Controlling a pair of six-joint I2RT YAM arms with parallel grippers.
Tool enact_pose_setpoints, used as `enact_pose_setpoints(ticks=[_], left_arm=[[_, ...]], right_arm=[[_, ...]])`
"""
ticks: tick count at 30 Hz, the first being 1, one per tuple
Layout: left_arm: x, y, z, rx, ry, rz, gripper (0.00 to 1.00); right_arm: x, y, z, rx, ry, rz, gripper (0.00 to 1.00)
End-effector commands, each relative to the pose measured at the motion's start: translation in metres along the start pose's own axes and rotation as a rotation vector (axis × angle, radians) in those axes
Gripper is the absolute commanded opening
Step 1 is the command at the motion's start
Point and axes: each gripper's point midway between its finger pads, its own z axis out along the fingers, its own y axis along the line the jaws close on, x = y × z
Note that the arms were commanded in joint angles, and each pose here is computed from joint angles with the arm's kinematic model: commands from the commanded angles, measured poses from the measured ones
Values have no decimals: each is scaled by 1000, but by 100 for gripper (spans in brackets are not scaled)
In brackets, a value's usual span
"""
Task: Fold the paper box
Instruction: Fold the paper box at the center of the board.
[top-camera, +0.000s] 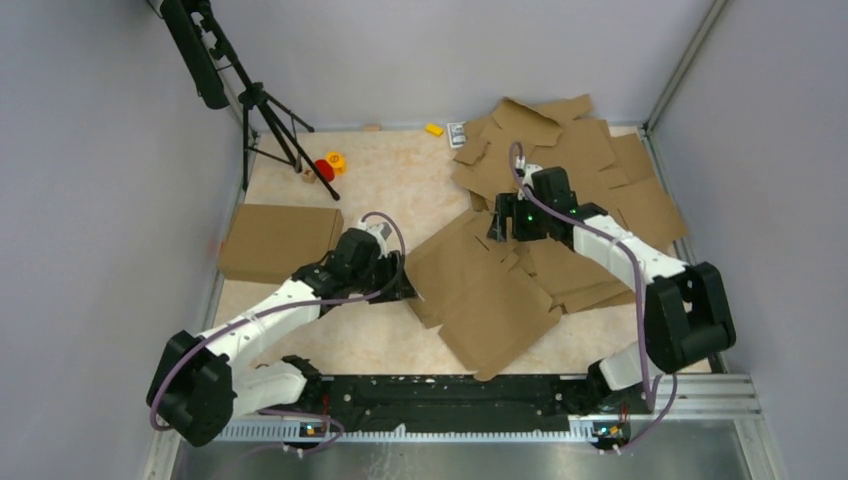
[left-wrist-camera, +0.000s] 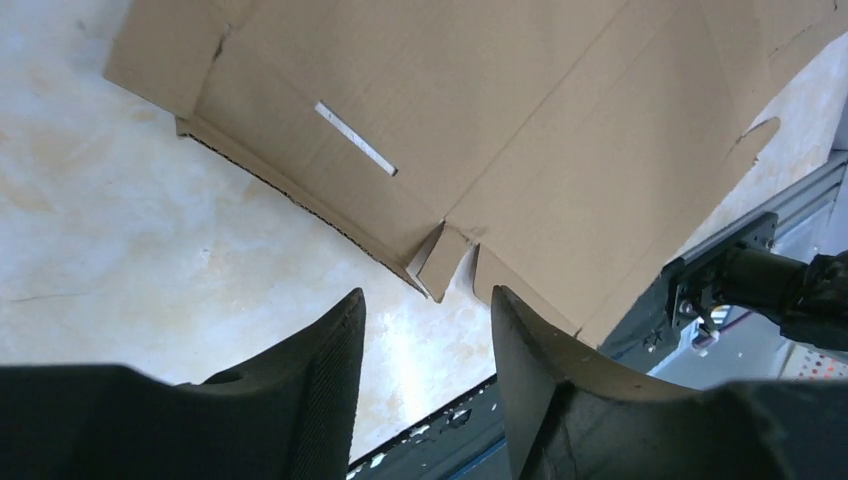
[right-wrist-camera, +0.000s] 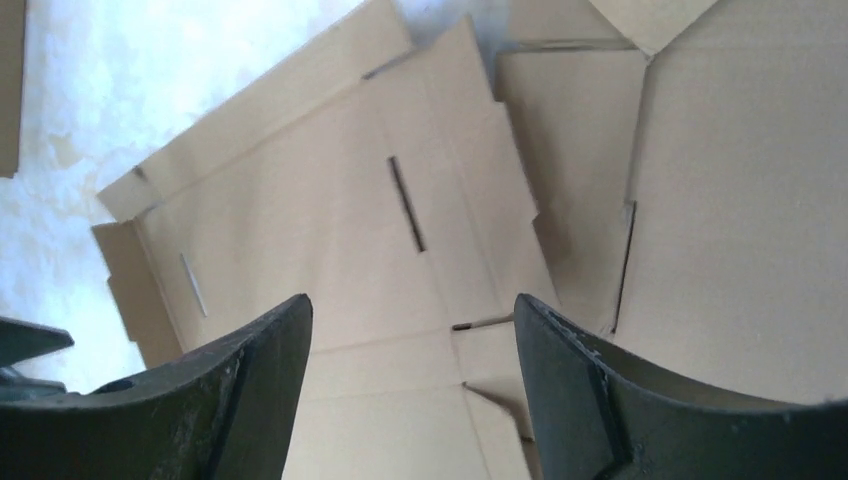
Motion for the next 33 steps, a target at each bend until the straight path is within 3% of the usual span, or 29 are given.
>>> enact_pose_setpoints(ticks=[1,6,9,10,11,13,14,20,24,33], left_arm=[[-34,1,-19,-65,-97,45,50],[-64,26,-24,-97,-184,-48,47],[-78,42,-23,-177,-230,-67,43],[-82,46,-21,-196,-232,-74,38],[-85,50,-18,-212,-228,-83,33],[-91,56,-14,-240,-227,-98,11],[-93,62,-12,-262,-227,-107,3],[-111,89,-8,-394,-273,-119,0],[-106,106,4,-473,-217,-151,0],[-92,111,28,-448,-133,-179,0]], right_arm=[[-10,19,-41,31,-97,-103,73],[-1,52,-66,-75,-169,-82,72],[12,75,-65,-153,-201,-71,64],[19,79,-60,-176,-196,-63,55],[23,84,-56,-200,-192,-56,33],[30,96,-48,-248,-176,-58,3],[32,100,-42,-259,-168,-66,0],[32,112,-7,-302,-183,-178,0],[39,110,17,-319,-182,-226,0],[61,114,52,-375,-140,-233,0]])
